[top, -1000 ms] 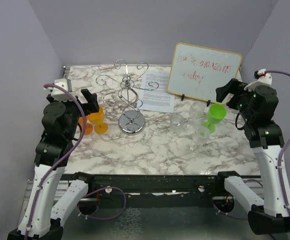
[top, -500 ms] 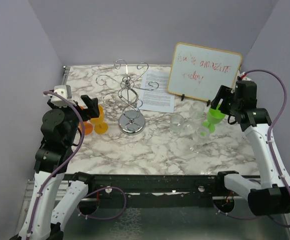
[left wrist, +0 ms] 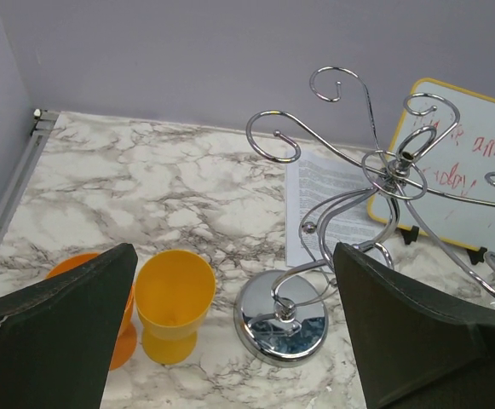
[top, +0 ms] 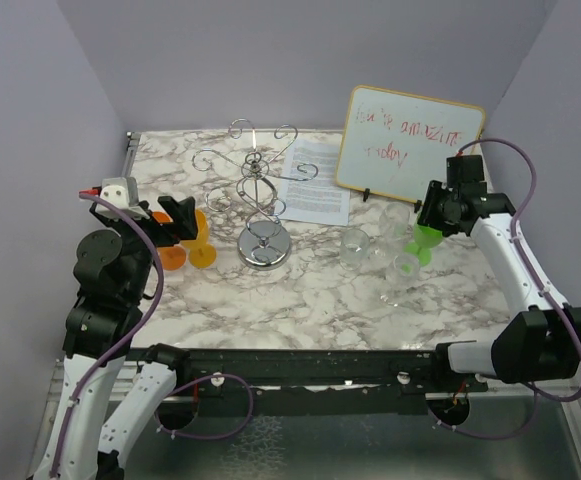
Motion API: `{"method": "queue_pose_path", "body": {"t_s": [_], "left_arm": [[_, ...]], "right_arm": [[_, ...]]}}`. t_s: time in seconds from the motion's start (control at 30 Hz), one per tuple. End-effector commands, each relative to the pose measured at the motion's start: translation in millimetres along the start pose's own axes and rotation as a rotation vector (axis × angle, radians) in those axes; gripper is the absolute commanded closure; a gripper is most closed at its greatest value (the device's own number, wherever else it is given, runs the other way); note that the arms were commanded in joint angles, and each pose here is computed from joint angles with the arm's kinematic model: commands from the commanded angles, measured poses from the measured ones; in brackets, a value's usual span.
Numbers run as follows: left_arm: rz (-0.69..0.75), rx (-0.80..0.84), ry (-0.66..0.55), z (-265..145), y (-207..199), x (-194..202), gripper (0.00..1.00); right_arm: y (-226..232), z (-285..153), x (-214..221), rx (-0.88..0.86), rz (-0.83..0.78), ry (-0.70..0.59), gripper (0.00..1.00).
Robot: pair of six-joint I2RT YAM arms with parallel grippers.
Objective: Place the wine glass upside down on the wine glass rack
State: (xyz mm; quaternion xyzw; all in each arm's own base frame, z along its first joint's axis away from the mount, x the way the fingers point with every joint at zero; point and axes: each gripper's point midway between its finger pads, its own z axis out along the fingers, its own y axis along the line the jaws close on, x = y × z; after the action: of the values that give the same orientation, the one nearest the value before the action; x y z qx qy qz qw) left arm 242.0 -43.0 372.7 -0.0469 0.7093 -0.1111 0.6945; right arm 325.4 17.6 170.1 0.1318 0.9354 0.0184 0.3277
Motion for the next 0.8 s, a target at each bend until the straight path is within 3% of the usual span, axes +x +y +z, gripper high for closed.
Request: {"method": "queue_pose_path", "body": {"t_s": [0.0, 0.3, 0.43, 0.77], "left_arm": [[0.014, 0.021, 0.002, 1.1, -5.5, -1.0, 0.01], [0.028, -0.028, 0.008, 3.2, 1.8, -1.5, 0.01], [0.035, -0.025, 0.014, 5.2, 1.2, -0.3, 0.01], [0.06, -0.002, 0.027, 5.4, -1.8, 5.1, 0.01]], "right_arm": [[4.1, -2.0, -3.4, -0.002, -0.033, 0.012, 0.53], [5.8, -35.8, -38.1, 0.036, 0.023, -0.113, 0.53], [8.2, -38.0, -49.2, 0.029, 0.073, -0.171, 0.46], [12.9, 1.2, -31.1, 0.039, 0.109, -0.081, 0.49]]}}
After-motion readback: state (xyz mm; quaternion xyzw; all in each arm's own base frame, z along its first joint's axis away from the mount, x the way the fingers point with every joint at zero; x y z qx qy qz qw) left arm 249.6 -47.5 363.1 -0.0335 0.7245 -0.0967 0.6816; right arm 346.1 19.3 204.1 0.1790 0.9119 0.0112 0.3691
